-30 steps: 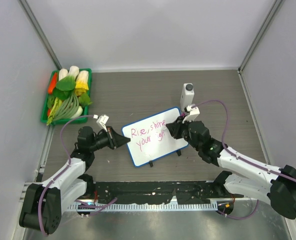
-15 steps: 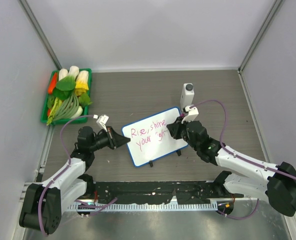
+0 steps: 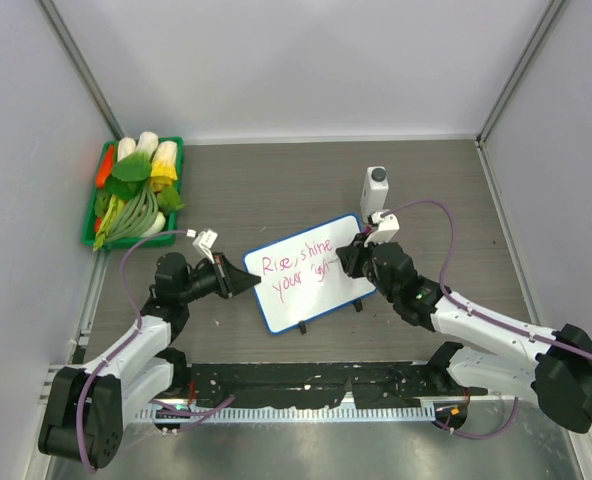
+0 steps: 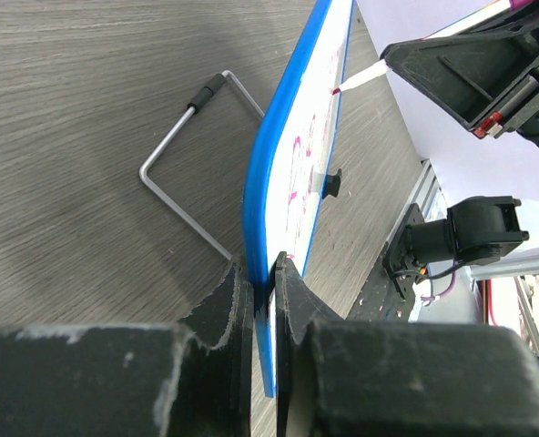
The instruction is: Write a sentence on the whiteboard
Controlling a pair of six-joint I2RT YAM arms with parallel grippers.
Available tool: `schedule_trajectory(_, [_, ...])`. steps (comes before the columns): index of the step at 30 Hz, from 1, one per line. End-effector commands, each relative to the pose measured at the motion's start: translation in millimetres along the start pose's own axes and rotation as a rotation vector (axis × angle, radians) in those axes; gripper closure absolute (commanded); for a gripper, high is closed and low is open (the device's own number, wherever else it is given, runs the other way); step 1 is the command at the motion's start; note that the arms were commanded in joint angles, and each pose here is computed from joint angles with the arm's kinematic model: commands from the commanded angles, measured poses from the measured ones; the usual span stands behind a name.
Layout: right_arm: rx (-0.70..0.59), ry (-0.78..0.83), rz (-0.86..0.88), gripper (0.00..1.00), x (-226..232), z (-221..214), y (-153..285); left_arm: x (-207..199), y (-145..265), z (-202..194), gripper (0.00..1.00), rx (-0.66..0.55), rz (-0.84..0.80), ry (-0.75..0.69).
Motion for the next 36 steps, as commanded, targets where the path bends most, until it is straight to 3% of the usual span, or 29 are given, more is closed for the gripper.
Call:
schedule_trajectory(1, [-0.05, 0.003, -0.066, 0.99, -8.2, 10.8, 4.0, 9.0, -0.8, 7.7, 1.0, -0.05, 0.043, -0.088])
schedule_trajectory(15, [-0.113, -0.037, 0.044, 0.99, 12.0, 35.9, 12.8, 9.5, -1.1, 7.1, 1.0, -0.046, 0.042, -0.086])
schedule_trajectory(36, [-0.041, -0.017, 0.023, 0.99, 5.9, 13.0, 2.1, 8.5, -1.3, 6.9, 1.0, -0.044, 0.036, -0.087])
Point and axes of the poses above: each gripper's point midway between its finger pads, its own y axis back along the fingers, its own x axis along the line the jaws close on, z = x × y, the point moved 5 cm from there along y, back along the fingers, and after that the axes turned 1 degree about y, right-handed, at the moved point
